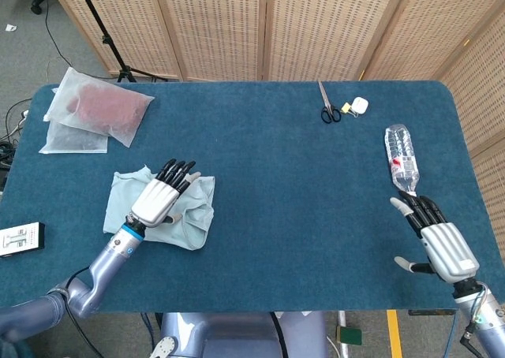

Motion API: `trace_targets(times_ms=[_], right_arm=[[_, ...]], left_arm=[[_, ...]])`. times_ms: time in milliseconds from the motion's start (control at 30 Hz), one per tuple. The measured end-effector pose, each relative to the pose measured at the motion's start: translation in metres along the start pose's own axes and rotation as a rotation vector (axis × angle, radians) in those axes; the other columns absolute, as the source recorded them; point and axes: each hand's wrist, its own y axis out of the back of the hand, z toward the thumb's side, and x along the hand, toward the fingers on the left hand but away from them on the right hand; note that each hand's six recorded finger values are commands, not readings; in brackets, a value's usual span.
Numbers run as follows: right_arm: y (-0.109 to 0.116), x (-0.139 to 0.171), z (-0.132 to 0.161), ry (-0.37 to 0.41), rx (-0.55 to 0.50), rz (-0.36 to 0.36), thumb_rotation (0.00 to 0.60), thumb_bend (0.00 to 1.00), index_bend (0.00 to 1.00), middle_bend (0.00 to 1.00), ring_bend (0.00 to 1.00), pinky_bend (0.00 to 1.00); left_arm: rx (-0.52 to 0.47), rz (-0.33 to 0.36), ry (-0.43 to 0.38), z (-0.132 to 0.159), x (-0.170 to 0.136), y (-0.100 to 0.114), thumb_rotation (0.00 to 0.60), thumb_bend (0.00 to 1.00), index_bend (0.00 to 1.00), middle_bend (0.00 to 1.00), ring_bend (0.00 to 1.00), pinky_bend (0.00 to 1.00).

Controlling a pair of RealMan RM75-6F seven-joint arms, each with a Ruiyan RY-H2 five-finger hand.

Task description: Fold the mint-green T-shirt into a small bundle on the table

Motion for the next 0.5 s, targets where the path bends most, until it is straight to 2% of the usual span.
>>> trace_targets(times_ms=[500], right_arm=[[0.003,0.001,-0.001,0.004,-0.009,-0.003,0.6,0.05,0.0,0.0,0.0,0.0]], left_arm=[[-0.014,0.009,-0.046,0.031,0.015,-0.01,0.6,0.0,0.0,0.0,0.0,0.0]])
